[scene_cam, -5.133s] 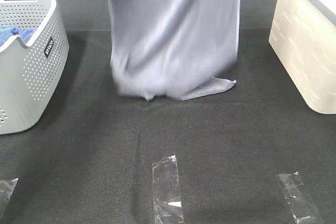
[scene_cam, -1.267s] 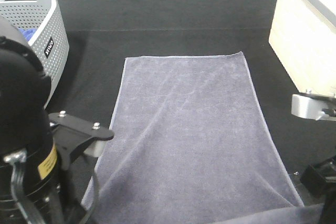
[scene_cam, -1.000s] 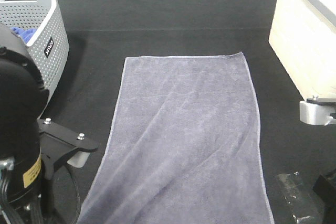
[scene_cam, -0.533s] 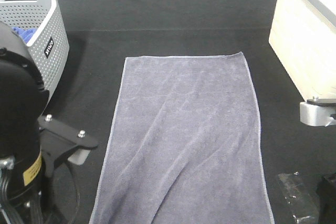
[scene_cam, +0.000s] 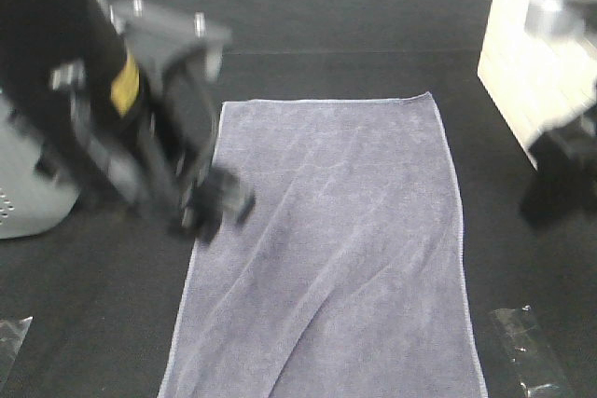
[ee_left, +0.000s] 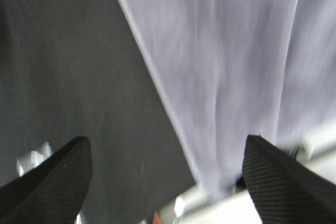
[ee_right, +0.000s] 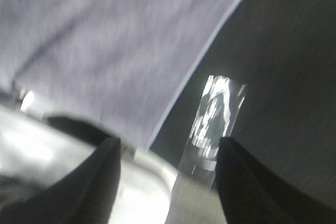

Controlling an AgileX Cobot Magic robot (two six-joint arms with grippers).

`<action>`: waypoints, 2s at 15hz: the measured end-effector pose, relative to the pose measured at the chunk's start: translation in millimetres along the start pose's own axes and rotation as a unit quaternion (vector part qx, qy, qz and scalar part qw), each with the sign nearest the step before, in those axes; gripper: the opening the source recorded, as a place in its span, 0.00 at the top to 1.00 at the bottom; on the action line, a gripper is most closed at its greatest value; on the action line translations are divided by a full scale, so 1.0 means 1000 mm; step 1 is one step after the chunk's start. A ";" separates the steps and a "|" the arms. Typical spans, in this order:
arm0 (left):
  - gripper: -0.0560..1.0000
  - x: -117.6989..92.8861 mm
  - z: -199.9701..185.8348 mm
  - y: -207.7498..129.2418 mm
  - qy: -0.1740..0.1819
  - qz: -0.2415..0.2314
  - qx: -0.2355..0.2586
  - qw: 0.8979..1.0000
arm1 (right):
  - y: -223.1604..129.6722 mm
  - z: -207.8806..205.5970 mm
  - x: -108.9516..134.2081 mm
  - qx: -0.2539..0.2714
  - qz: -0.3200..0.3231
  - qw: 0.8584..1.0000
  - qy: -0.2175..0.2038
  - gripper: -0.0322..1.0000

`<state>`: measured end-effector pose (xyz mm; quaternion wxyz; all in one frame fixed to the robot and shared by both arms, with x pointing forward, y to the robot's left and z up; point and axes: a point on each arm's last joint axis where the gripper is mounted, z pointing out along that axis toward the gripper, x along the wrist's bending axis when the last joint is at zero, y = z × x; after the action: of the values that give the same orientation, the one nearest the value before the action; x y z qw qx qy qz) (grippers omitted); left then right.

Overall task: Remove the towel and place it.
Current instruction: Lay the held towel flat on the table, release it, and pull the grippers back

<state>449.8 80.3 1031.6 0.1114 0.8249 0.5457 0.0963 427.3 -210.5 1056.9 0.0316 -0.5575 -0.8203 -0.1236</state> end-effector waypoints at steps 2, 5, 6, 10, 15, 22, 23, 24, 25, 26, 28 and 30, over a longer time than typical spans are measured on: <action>0.23 0.027 -0.010 0.037 -0.013 -0.028 -0.055 0.998 | 0.025 -0.023 0.002 -0.064 -0.012 0.998 -0.011 0.48; 0.23 0.050 -0.012 0.059 -0.011 -0.046 -0.073 0.996 | 0.046 -0.032 0.004 -0.091 -0.015 0.996 -0.013 0.49; 0.23 0.061 -0.010 0.068 -0.008 -0.059 -0.081 0.995 | 0.057 -0.033 0.004 -0.099 -0.016 0.995 -0.013 0.49; 0.25 0.098 0.012 0.109 0.010 -0.102 -0.096 0.990 | 0.101 -0.020 0.001 -0.097 -0.014 0.995 -0.014 0.49; 0.27 0.139 0.083 0.164 0.025 -0.150 -0.080 0.985 | 0.156 0.030 -0.010 -0.051 -0.005 0.999 -0.014 0.49; 0.28 0.144 0.172 0.219 0.012 -0.145 -0.078 0.986 | 0.175 0.068 -0.018 -0.017 0.001 1.000 -0.016 0.49; 0.28 0.144 0.176 0.224 0.007 -0.148 -0.085 0.985 | 0.175 0.068 -0.018 -0.017 0.001 1.000 -0.016 0.49; 0.28 0.144 0.180 0.227 0.000 -0.153 -0.090 0.984 | 0.175 0.068 -0.018 -0.017 0.001 1.000 -0.016 0.49; 0.28 0.144 0.185 0.228 -0.003 -0.155 -0.089 0.984 | 0.175 0.068 -0.018 -0.017 0.001 1.000 -0.016 0.49; 0.28 0.143 0.191 0.227 -0.006 -0.156 -0.085 0.984 | 0.175 0.068 -0.018 -0.017 0.000 1.000 -0.017 0.49; 0.28 0.142 0.202 0.224 -0.009 -0.158 -0.076 0.984 | 0.175 0.068 -0.018 -0.017 0.000 1.000 -0.018 0.49; 0.33 0.141 0.209 0.225 -0.011 -0.159 -0.084 0.984 | 0.175 0.068 -0.019 -0.017 -0.001 1.000 -0.020 0.49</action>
<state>760.6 108.9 902.2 0.2001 0.7166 0.6584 0.1139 601.4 -150.2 1016.7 0.0060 -0.5594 -0.8191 -0.1266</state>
